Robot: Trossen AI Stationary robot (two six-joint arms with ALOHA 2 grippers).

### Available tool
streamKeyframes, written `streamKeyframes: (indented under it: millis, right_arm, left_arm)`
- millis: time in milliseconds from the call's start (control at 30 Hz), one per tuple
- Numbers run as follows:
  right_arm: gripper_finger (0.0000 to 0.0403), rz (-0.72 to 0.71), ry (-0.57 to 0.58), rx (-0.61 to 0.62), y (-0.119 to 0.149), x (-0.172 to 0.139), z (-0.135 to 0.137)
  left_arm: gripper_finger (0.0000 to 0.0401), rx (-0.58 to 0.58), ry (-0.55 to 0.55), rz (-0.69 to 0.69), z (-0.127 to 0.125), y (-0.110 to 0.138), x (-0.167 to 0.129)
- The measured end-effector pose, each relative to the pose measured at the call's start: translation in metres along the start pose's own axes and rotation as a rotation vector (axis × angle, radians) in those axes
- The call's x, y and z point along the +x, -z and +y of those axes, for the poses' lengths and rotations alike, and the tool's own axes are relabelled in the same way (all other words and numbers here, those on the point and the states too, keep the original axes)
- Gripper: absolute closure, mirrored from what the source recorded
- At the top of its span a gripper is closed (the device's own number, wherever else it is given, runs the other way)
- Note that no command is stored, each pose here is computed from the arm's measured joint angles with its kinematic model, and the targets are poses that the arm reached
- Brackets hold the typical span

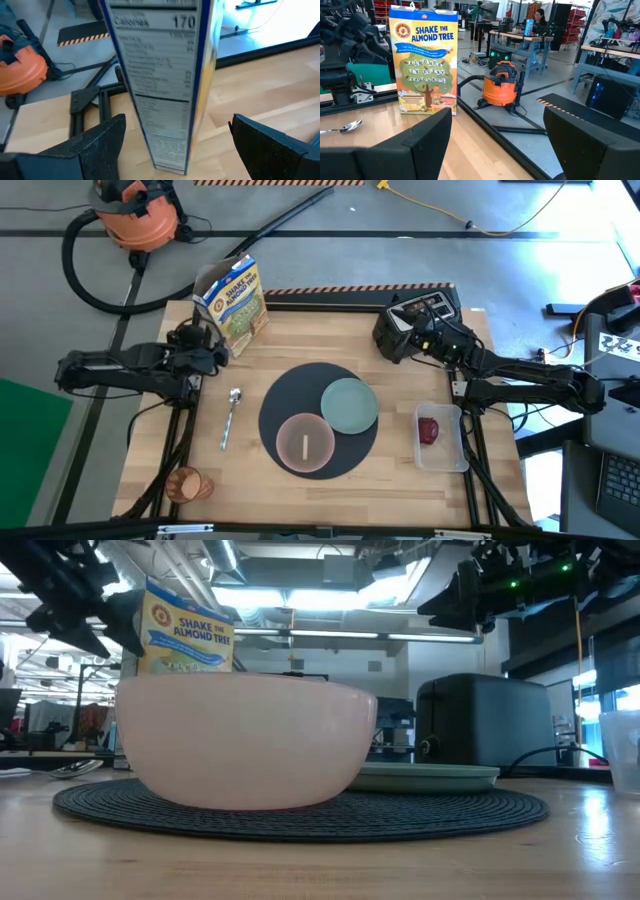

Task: Arrange a breakfast setting
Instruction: Pour the cereal from the yellow cereal box into the pink bowl

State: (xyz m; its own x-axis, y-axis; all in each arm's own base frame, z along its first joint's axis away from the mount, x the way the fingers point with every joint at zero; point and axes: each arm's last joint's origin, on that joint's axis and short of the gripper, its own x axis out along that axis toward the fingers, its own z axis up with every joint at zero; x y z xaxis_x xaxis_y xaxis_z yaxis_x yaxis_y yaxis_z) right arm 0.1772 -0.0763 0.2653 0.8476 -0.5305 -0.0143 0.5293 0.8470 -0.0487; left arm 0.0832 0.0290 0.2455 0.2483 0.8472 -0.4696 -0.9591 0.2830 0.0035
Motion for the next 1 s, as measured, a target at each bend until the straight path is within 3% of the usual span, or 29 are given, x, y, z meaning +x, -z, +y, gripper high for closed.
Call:
streamKeyframes:
  millis: [333,667,833,1000]
  right_arm:
    - [0.01,-0.03,-0.013,0.001,-0.003,0.0,0.0]
    - [0.01,-0.025,-0.014,-0.003,-0.002,0.0,0.0]
    - [0.01,-0.025,-0.014,-0.006,-0.002,0.0,0.0]
    - [0.01,-0.022,-0.015,-0.007,-0.002,0.0,0.0]
  left_arm:
    - [0.0052,0.01,-0.065,-0.085,-0.007,0.014,0.018]
    - [0.0052,-0.067,-0.19,-0.087,0.001,0.02,0.034]
    - [0.0052,-0.077,-0.178,-0.082,-0.002,0.022,0.045]
    - [0.0052,-0.045,-0.088,-0.101,-0.007,0.019,0.055]
